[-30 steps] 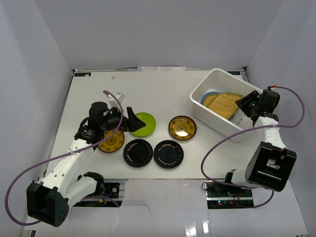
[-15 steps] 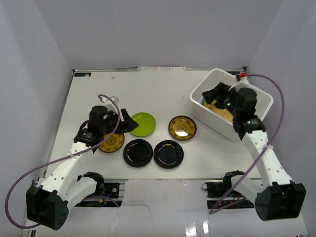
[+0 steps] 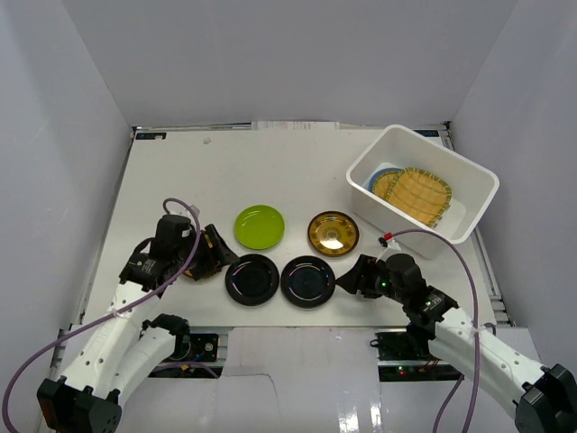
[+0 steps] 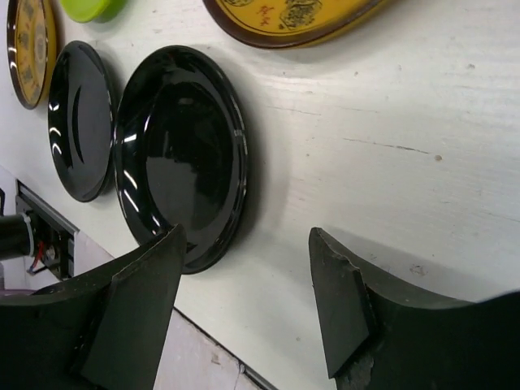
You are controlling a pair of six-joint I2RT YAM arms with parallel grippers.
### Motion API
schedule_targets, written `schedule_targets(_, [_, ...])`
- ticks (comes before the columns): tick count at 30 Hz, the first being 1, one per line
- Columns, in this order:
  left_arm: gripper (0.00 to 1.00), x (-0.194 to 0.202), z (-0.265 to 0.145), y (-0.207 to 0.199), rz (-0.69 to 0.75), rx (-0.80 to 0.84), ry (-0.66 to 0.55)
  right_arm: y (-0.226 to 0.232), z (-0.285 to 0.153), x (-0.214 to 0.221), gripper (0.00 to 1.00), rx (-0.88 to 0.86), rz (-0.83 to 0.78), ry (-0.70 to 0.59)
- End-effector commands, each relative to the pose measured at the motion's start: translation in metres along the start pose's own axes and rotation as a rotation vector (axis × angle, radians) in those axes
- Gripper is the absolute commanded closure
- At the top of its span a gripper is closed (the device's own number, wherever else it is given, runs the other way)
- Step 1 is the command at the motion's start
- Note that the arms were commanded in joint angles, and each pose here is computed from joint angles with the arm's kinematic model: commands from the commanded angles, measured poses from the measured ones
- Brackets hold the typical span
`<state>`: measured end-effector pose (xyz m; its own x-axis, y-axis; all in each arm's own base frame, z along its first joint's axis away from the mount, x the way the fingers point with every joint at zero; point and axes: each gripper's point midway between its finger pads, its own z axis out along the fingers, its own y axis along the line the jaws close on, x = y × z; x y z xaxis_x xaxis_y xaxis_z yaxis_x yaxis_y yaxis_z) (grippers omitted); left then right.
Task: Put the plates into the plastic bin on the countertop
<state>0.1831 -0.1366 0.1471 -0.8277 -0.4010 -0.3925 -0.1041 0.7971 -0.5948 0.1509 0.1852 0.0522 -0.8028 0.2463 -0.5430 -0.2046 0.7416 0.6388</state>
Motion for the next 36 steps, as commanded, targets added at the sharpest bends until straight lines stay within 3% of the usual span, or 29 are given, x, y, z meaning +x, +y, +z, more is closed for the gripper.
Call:
schedule_targets(1, [0.28, 0.03, 0.0, 0.037, -0.079, -0.163, 0.096, 0.007, 0.007, -0.005, 0.32, -0.047, 0.063, -0.051])
schedule_targets(4, [0.3, 0.049, 0.004, 0.051, -0.105, -0.21, 0.16, -0.004, 0.016, 0.016, 0.33, -0.039, 0.083, 0.021])
schedule_targets(10, [0.31, 0.047, 0.011, 0.062, -0.088, -0.297, 0.165, 0.004, 0.028, 0.009, 0.38, -0.085, 0.095, -0.001])
schedule_targets(13, [0.31, 0.049, 0.018, 0.064, -0.091, -0.301, 0.186, 0.006, 0.033, 0.01, 0.46, -0.092, 0.098, 0.018])
schedule_targets(15, [0.3, 0.055, 0.024, 0.063, -0.105, -0.284, 0.202, 0.005, 0.038, 0.015, 0.53, -0.086, 0.101, 0.049])
schedule_targets(16, [0.3, 0.056, 0.027, 0.063, -0.111, -0.278, 0.207, 0.004, 0.04, 0.017, 0.68, -0.081, 0.104, 0.065])
schedule_targets(17, [0.31, 0.061, 0.029, 0.066, -0.114, -0.281, 0.218, 0.006, 0.04, 0.017, 0.76, -0.089, 0.102, 0.069])
schedule_targets(21, [0.31, 0.061, 0.038, 0.066, -0.123, -0.263, 0.216, 0.008, 0.037, 0.009, 0.92, -0.068, 0.069, 0.053])
schedule_targets(29, [0.31, 0.063, 0.052, 0.059, -0.164, -0.192, 0.199, 0.059, 0.002, -0.055, 0.92, -0.135, -0.034, -0.111])
schedule_targets(33, [0.32, 0.055, 0.054, 0.054, -0.157, -0.161, 0.141, 0.112, -0.028, -0.118, 0.92, -0.204, -0.12, -0.261])
schedule_targets(36, [0.33, 0.047, 0.054, 0.049, -0.161, -0.128, 0.084, 0.124, -0.041, -0.163, 0.92, -0.155, -0.159, -0.36])
